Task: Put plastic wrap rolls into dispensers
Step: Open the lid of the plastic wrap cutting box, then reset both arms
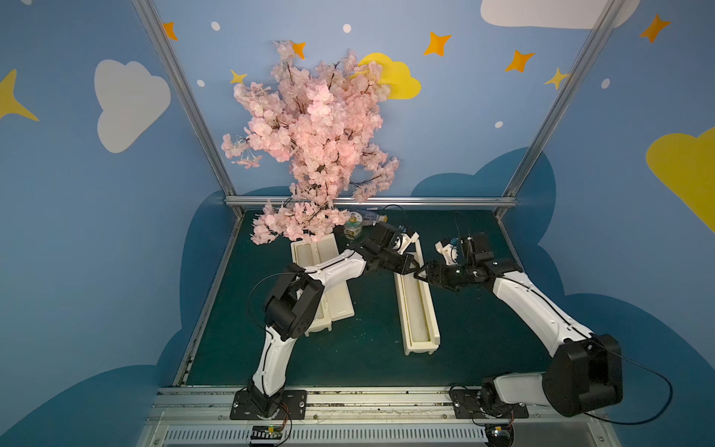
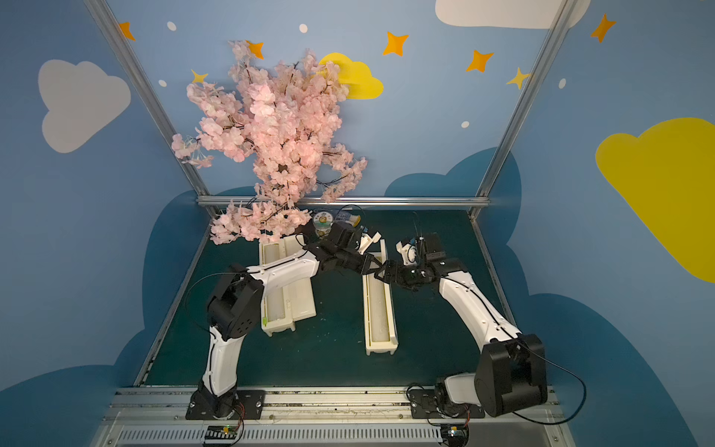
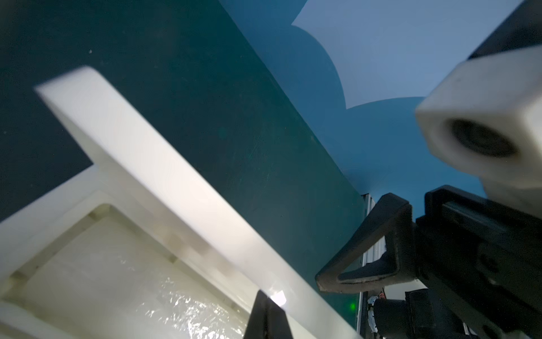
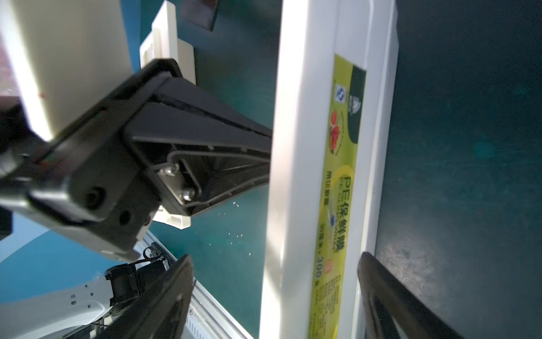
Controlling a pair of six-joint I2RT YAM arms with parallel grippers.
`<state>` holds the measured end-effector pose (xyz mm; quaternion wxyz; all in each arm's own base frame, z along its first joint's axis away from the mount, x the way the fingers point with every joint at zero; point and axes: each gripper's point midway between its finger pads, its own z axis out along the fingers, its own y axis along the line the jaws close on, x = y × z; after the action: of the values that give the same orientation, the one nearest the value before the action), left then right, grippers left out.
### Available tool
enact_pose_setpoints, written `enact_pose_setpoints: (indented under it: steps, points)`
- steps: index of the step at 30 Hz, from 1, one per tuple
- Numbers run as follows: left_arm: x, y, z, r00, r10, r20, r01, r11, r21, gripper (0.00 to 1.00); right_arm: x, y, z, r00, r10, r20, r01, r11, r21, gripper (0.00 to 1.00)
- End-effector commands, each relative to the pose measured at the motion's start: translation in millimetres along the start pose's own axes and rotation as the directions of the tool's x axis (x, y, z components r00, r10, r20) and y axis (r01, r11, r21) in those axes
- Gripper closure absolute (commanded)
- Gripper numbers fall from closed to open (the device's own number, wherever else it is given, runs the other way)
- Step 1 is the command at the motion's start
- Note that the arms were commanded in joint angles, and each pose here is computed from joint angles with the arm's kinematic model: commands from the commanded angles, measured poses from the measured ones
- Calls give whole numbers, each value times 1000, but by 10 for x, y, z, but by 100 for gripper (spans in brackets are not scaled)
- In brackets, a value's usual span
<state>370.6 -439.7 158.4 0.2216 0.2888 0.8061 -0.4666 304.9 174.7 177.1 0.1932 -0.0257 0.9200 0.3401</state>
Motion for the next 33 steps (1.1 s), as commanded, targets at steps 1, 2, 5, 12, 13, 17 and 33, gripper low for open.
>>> enact_pose_setpoints:
  steps: [1, 2, 5, 12, 13, 17, 33]
  points:
    - [60, -12, 105, 999, -1, -51, 1, 1000, 14, 96, -156, -39, -250, 997, -6, 72, 4, 999, 36, 13]
    - [66, -5, 135, 998, -2, -60, 3, 1000, 15, 96, -180, -87, -314, 996, -2, 91, -3, 999, 54, 13]
    - [62, 7, 209, 997, -1, -72, 2, 1000, 15, 96, -239, -311, -481, 984, 38, 173, -65, 986, 154, 13]
    - [-162, 8, -21, 994, 108, -14, -109, 991, -82, 92, -340, -562, -771, 947, -78, 311, -12, 961, 278, 11]
    - [-214, 27, -124, 992, 124, 11, -122, 986, -115, 86, -363, -628, -805, 940, -96, 327, -12, 949, 314, 11]
    - [-438, 156, -692, 975, 178, 134, -136, 953, -271, 52, -453, -923, -910, 906, -149, 397, -46, 896, 441, 11]
    - [1040, 1905, -3479, 910, 273, 312, 211, 343, -916, 0, -436, -2066, -595, 880, -250, 403, -104, 727, 679, 11]
